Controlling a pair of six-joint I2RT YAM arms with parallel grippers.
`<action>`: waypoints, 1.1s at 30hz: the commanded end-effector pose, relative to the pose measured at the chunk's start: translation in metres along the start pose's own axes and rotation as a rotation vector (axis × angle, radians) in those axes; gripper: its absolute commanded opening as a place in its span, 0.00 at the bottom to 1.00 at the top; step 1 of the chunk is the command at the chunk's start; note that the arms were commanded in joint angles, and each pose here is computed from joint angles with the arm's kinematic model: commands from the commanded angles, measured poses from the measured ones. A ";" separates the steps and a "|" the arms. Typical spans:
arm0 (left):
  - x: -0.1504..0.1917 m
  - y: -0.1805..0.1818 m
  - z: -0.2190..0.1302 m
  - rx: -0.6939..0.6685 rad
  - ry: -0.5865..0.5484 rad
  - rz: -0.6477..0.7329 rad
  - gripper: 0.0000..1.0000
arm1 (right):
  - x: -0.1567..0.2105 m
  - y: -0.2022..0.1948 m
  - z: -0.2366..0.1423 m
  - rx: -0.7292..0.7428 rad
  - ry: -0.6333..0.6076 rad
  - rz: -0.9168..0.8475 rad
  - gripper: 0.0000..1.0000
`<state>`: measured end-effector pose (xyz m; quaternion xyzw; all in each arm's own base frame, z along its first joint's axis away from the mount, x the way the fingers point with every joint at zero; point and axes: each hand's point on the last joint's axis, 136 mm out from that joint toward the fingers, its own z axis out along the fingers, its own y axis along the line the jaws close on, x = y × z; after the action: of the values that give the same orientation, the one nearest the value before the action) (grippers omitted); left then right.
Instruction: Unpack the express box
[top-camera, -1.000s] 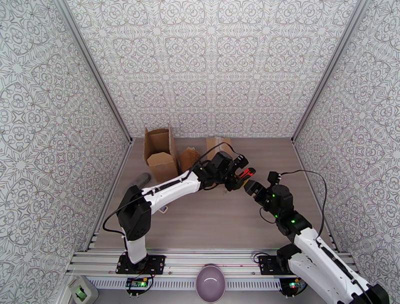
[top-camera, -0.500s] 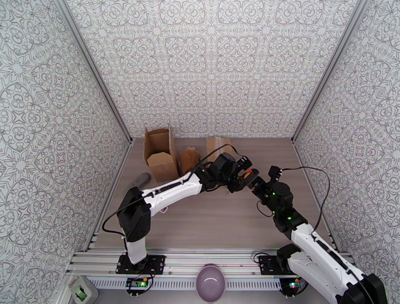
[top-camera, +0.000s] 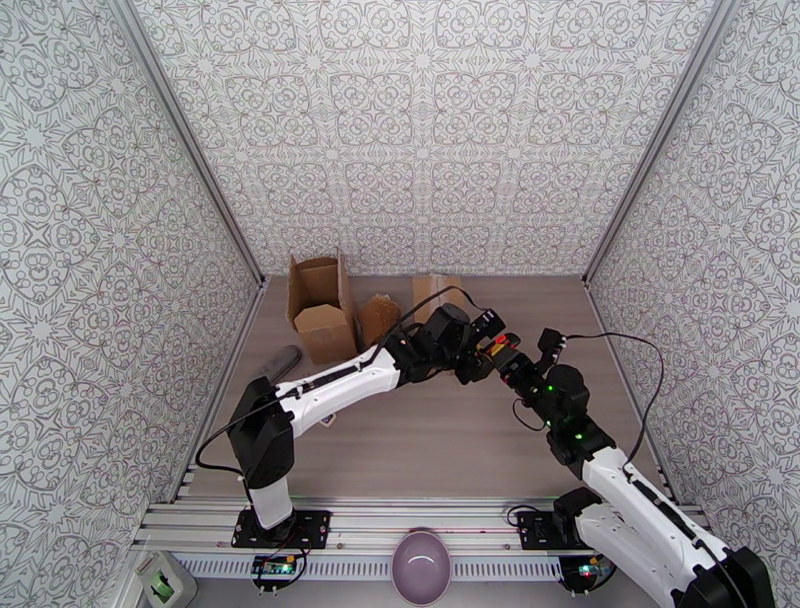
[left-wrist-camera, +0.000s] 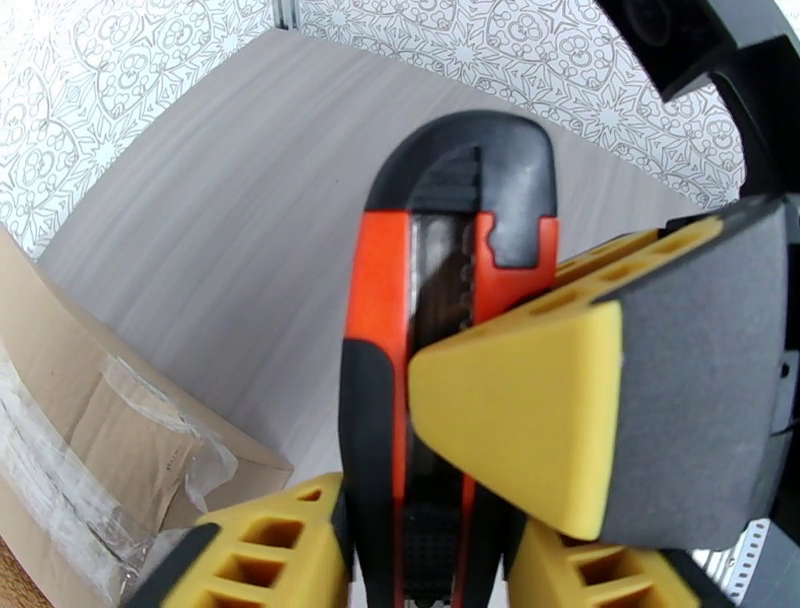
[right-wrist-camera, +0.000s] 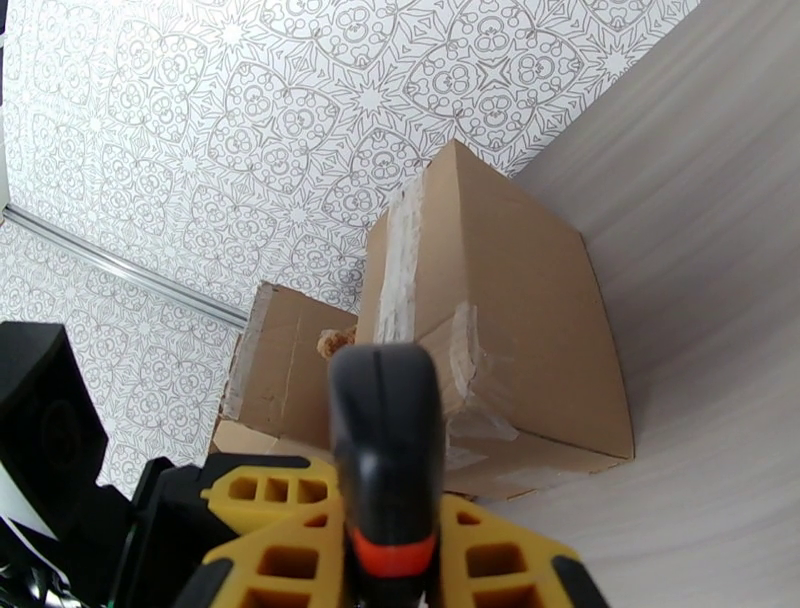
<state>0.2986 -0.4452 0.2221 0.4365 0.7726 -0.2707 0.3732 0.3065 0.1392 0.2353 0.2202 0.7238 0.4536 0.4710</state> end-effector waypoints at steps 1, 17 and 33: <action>-0.025 -0.003 -0.018 -0.011 -0.076 0.013 0.61 | -0.007 0.018 -0.004 -0.033 -0.013 -0.031 0.15; 0.003 -0.002 -0.022 0.132 -0.089 -0.053 0.63 | -0.011 0.048 0.001 -0.093 0.031 -0.145 0.11; -0.002 -0.014 -0.012 0.220 -0.103 -0.044 0.38 | -0.012 0.057 0.002 -0.121 0.035 -0.157 0.09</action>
<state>0.2901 -0.4329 0.2235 0.4308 0.7457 -0.3598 0.3592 0.3099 0.1529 0.2636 0.1469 0.7386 0.4413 0.4880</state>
